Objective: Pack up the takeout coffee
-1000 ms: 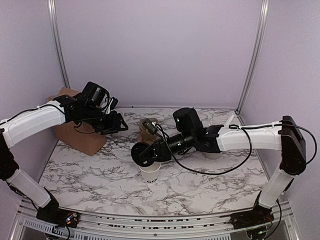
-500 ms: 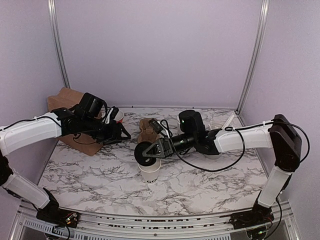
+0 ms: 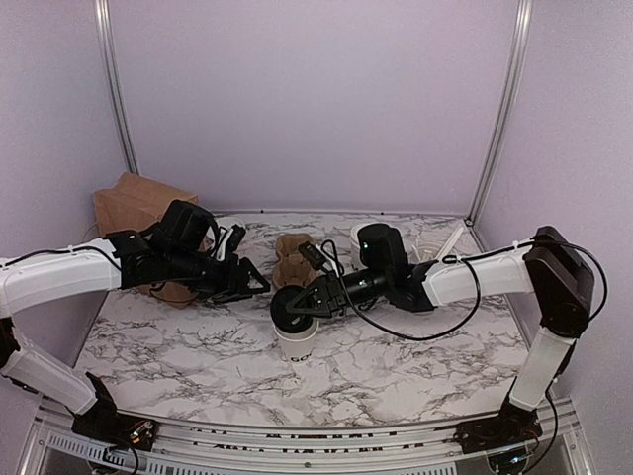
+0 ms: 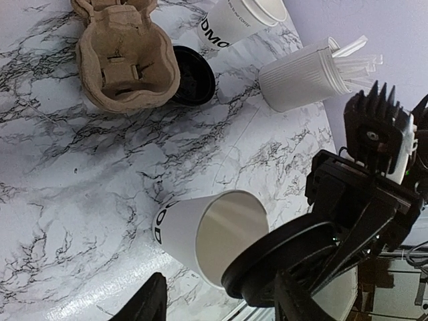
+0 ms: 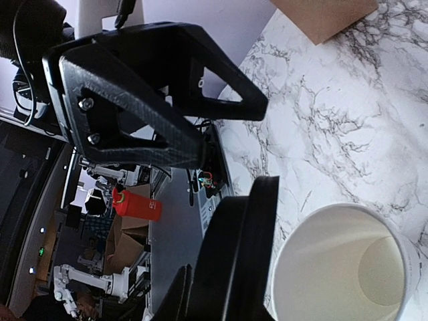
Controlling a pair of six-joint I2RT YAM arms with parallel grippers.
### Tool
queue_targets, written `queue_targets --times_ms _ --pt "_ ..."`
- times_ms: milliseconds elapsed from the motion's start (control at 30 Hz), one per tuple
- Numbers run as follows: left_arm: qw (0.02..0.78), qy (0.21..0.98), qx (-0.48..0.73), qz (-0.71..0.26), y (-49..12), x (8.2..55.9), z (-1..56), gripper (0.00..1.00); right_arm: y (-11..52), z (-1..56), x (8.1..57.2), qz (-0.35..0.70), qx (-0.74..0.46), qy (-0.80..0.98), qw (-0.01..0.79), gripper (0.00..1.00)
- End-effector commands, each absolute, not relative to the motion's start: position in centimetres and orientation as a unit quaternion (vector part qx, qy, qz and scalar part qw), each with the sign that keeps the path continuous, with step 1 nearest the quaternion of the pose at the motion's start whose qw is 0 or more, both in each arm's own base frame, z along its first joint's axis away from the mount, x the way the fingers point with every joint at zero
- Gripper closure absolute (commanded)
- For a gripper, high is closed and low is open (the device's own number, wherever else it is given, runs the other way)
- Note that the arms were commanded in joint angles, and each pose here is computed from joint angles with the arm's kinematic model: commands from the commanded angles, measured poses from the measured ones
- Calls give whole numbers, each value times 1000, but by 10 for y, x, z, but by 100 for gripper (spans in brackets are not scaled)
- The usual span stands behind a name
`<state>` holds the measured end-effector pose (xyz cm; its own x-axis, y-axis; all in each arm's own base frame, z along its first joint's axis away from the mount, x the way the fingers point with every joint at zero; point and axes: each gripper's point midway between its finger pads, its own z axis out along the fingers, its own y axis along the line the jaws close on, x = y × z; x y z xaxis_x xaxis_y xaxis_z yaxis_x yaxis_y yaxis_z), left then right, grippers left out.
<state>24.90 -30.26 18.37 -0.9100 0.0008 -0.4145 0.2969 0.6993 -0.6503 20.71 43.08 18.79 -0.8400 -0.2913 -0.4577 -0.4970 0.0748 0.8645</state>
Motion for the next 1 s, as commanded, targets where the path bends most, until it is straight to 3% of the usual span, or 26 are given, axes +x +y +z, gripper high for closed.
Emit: queue_targets --times_ms 0,967 --pt "207 887 87 -403 -308 244 195 45 428 182 217 627 -253 732 79 84" --pt "167 907 104 -373 -325 234 148 45 422 167 217 643 -217 733 42 84"
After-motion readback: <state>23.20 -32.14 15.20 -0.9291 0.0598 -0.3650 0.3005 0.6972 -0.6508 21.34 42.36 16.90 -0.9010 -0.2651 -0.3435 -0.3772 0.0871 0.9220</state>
